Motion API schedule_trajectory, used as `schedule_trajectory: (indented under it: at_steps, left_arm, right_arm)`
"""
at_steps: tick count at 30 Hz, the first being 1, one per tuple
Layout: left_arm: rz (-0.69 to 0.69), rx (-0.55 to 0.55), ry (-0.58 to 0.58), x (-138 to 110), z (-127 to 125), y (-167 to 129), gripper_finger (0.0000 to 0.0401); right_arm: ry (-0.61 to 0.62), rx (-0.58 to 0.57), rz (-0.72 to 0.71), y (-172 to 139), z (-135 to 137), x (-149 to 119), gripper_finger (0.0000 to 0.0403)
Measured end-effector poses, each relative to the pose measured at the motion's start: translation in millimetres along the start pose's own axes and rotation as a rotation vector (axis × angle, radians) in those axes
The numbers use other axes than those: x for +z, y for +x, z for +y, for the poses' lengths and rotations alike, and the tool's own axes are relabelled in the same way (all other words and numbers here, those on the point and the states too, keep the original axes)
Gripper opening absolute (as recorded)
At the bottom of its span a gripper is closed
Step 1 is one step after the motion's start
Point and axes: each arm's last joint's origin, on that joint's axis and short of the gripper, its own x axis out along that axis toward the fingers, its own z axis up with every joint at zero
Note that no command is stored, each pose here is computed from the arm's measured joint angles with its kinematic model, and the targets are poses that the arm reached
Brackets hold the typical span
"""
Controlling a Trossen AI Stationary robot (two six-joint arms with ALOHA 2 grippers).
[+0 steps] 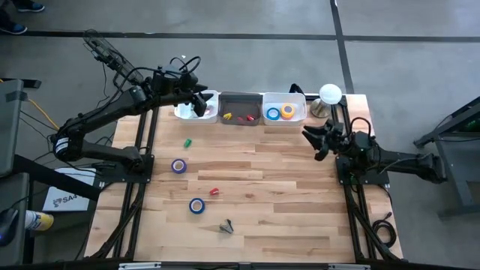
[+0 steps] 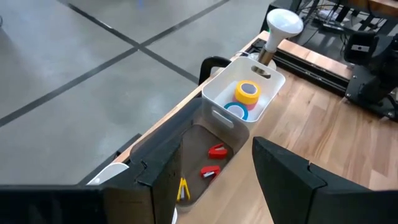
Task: Pick and place Stapler, Stapler remover, tape
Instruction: Put the red stapler into the black transparent bin
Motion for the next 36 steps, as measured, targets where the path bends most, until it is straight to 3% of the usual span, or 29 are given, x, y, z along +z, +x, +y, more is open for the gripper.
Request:
schedule_trajectory:
  at_steps: [11, 21, 32, 36]
  left_arm:
    - [-0.003, -0.01, 0.008, 0, 0, -2, 0.0191]
    - [-0.05, -0.014, 0.01, 4, 0, -21, 0.0191]
    - [-0.002, -0.016, -0.039, -1, 0, -21, 0.0191]
    - [0.014, -0.015, -0.041, -3, 0, -21, 0.0191]
  right_arm:
    - [0.023, -0.027, 0.136, -1, -4, -13, 0.0138]
    - [0.012, -0.06, 0.179, -3, -7, -17, 0.0138]
    - [0.009, -0.117, 0.17, -3, -10, -18, 0.0138]
    - [0.062, -0.142, 0.196, -4, -11, -21, 0.0138]
